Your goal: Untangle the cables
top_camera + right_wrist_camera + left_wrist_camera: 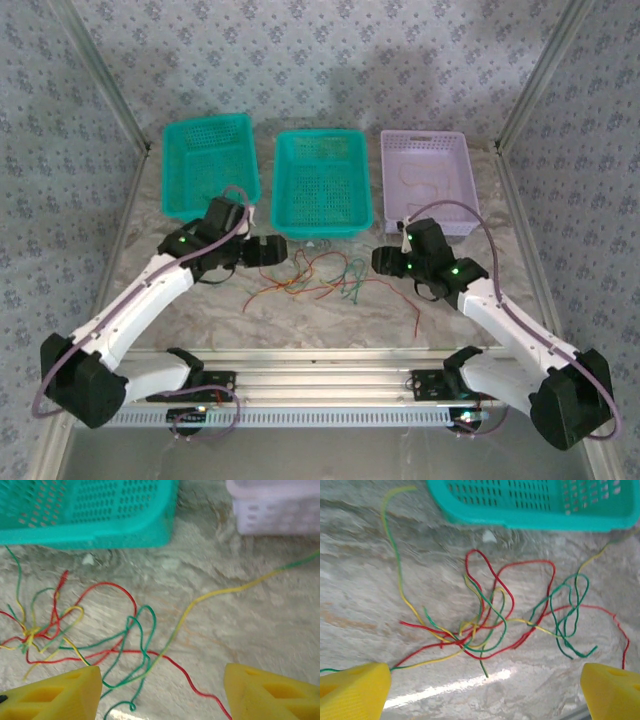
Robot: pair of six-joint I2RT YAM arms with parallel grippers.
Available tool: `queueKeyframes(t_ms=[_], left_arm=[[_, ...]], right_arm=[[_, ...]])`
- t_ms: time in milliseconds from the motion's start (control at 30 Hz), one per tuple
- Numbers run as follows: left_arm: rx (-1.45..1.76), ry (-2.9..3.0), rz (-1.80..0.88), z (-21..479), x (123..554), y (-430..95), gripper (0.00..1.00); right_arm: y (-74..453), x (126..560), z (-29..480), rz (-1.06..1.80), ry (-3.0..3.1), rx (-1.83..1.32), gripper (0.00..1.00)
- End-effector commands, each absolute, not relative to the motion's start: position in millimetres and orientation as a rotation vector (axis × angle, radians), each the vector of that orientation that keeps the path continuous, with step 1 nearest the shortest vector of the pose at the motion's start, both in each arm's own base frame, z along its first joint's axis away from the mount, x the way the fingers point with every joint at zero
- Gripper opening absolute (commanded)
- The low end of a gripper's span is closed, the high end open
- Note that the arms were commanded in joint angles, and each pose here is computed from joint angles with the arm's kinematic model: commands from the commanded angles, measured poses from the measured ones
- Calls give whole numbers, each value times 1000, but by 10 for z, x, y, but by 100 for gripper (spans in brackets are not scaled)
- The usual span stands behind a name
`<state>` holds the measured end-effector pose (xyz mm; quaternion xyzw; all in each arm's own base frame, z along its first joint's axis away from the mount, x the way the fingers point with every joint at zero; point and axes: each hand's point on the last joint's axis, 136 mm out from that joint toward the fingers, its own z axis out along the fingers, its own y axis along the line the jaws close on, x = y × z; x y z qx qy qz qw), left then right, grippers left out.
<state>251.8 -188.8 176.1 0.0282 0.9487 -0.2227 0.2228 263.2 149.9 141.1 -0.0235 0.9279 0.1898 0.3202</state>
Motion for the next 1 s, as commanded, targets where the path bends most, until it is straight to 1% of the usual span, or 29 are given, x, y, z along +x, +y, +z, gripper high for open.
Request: queueKeyframes(t_ms=[0, 100, 200, 433, 533, 767, 967], left_arm=[[141, 2687, -625, 1609, 2404, -2093, 96], [234, 2749, -635, 1476, 2284, -2328, 96], [319, 2766, -673, 1408, 2229, -2568, 94], [368, 2793, -739, 1336, 2202, -2816, 94], [398, 2803, -743, 1302, 2183, -2920, 94], [475, 2809, -691, 1238, 2157, -3106, 94], [505, 2816, -641, 1163, 2160, -3194, 93]], right_arm=[[1369, 2463, 1313, 452, 2492, 17, 67], [1321, 2328, 1151, 423, 2563, 44, 67], [1382, 2178, 988, 448, 2617, 25, 66], [1340, 1985, 662, 353, 2661, -28, 66], [1289, 2019, 576, 298, 2635, -29, 66], [1267, 2223, 650, 237, 2535, -26, 66], [1329, 2327, 528, 216, 2546, -35, 62]])
